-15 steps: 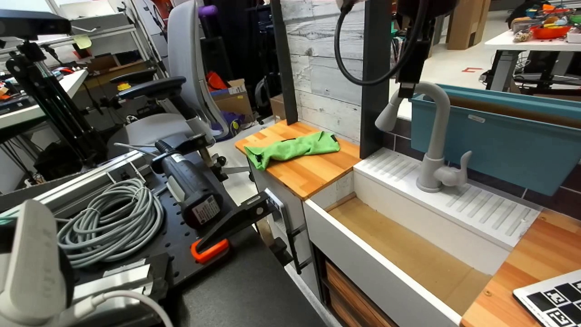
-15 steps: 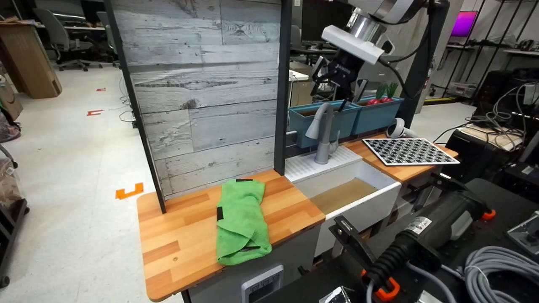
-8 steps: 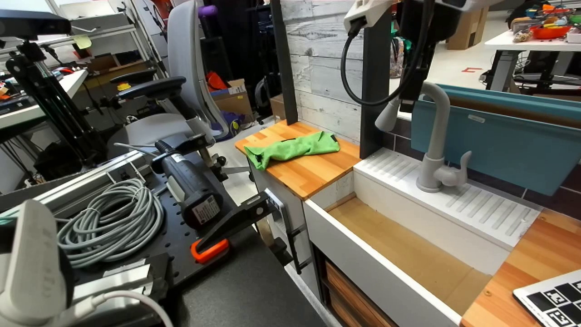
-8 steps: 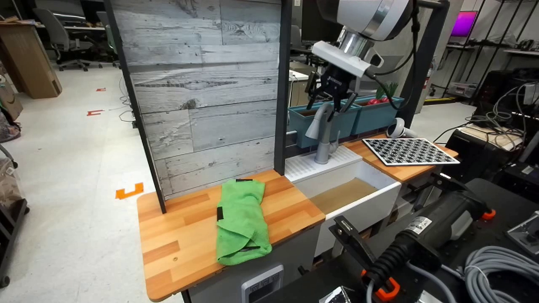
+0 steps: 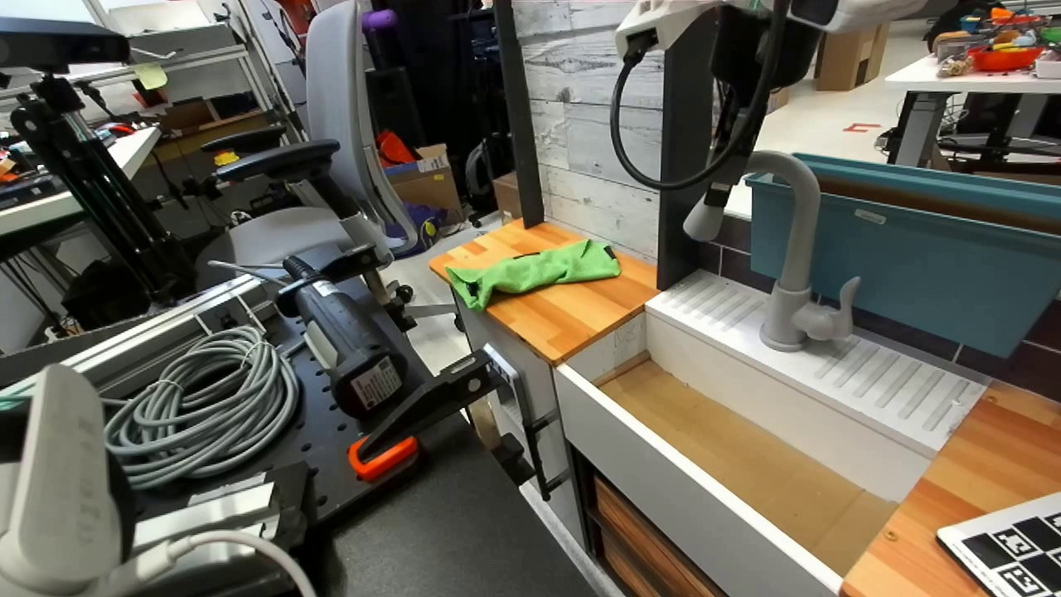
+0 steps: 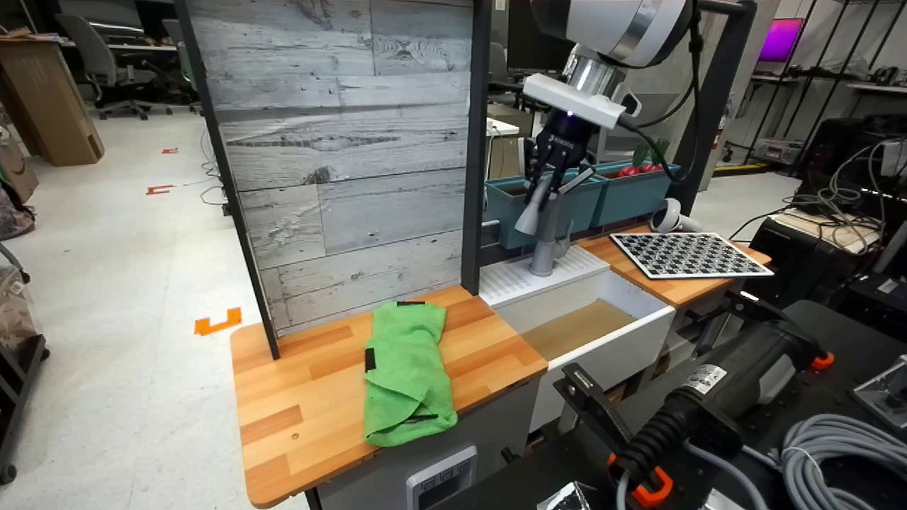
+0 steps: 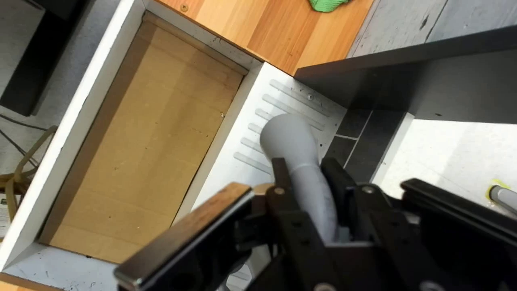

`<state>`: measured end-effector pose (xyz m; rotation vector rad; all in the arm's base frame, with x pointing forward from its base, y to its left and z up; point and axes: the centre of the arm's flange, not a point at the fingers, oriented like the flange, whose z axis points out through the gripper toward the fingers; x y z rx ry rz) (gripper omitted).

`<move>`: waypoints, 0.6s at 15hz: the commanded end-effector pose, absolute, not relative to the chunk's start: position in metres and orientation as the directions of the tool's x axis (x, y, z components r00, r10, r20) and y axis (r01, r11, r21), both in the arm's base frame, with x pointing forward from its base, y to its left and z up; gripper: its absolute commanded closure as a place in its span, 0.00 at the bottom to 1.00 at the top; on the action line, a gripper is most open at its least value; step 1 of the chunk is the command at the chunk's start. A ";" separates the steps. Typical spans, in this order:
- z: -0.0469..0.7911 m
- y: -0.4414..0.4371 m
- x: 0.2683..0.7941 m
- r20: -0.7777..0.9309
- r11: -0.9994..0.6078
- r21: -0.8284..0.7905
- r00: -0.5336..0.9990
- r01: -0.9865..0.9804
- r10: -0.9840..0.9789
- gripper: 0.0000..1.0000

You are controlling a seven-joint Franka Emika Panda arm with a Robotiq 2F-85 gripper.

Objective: Center the faucet

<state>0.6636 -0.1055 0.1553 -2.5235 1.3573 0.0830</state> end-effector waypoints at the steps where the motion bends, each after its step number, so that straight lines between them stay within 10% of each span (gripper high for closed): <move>1: 0.165 -0.110 0.665 -0.179 -0.548 -0.171 0.573 -0.819 -0.800 0.94; 9: 0.177 -0.138 0.656 -0.050 -0.677 0.003 0.676 -0.736 -0.735 0.94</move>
